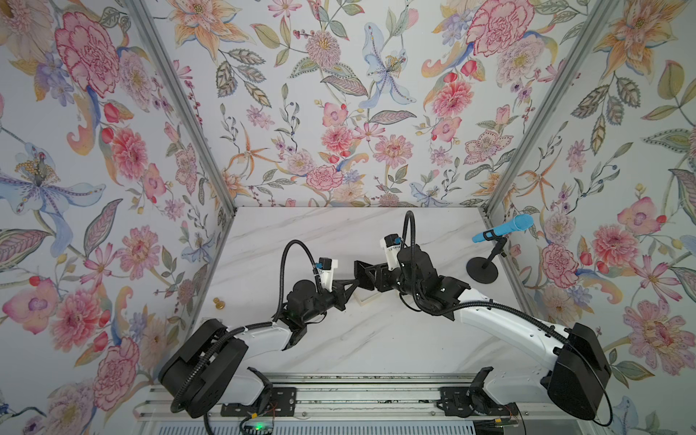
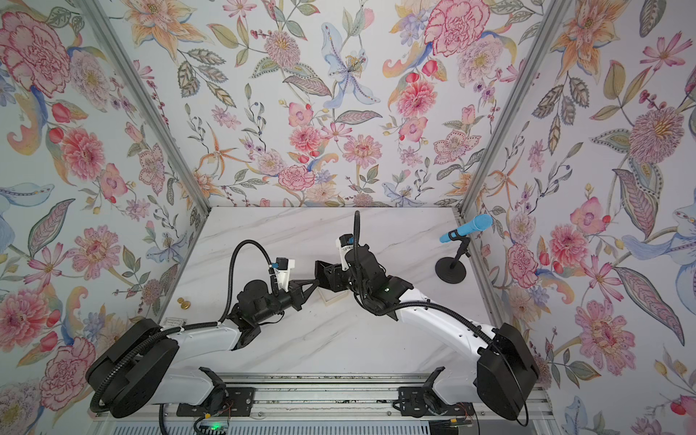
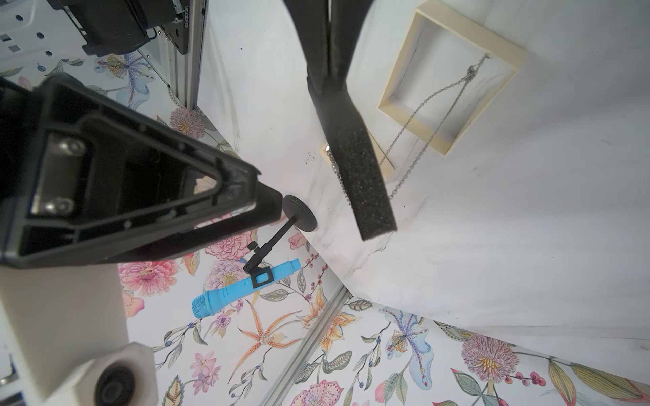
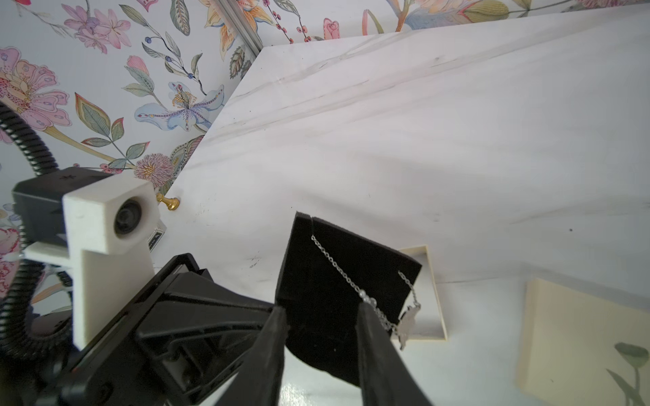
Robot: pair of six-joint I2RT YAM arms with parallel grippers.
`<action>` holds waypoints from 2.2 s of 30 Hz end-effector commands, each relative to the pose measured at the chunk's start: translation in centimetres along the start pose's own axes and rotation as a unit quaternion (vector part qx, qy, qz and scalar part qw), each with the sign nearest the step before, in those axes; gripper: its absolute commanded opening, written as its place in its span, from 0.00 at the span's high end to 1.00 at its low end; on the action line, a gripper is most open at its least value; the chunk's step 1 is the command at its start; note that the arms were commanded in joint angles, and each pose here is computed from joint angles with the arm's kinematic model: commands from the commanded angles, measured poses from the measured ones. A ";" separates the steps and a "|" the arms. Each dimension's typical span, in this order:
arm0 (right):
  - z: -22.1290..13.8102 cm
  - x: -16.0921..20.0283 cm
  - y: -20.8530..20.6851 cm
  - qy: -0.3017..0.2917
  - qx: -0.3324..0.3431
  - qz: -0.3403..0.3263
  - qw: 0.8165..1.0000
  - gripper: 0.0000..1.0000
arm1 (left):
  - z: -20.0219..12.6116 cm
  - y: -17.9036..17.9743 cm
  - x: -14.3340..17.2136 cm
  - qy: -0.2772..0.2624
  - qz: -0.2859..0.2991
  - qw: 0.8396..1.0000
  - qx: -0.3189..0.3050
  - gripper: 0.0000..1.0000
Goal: Take the necklace out of the lift-off lid jewelry box
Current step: Take out the inner lining from the jewelry box, then pick up the necklace from the inner lining.
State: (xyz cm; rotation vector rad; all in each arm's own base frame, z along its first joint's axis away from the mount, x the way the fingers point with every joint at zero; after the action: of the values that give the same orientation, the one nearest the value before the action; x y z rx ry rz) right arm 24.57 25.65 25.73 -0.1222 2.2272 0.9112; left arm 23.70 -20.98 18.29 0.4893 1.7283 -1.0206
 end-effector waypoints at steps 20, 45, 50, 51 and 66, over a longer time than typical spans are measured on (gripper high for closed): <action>-0.8 -0.2 -6.4 0.047 -0.166 0.163 0.971 0.36 | -1.7 -1.1 -2.0 -0.028 0.039 0.999 0.004 1.00; 2.1 -0.1 -4.3 0.055 -0.240 0.188 0.951 0.56 | -2.0 -1.5 -2.3 -0.041 0.036 0.998 0.013 1.00; 1.8 -0.3 -4.6 0.049 -0.228 0.189 0.954 0.71 | -2.0 -1.5 -2.3 -0.041 0.037 0.998 0.011 1.00; 1.7 -0.3 -4.8 0.049 -0.225 0.190 0.955 0.73 | -2.0 -1.4 -2.3 -0.039 0.036 0.999 0.010 1.00; 1.2 -0.3 -5.8 0.044 -0.184 0.185 0.964 0.82 | -2.2 -1.4 -2.2 -0.038 0.040 0.998 0.005 1.00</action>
State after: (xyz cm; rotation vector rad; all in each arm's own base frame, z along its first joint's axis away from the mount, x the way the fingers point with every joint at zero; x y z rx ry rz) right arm 26.93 22.69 21.29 0.0679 2.1908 1.6068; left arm 22.48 -20.09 20.79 0.5168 1.6519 -1.0022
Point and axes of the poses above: each gripper's point midway between its finger pads, its own z axis out along the fingers, its own y axis along the line the jaws close on, x = y × z, the point moved 8 cm from there along -z, back along the fingers, and after that the axes turned 13 degrees about z, right-handed, at the moved point
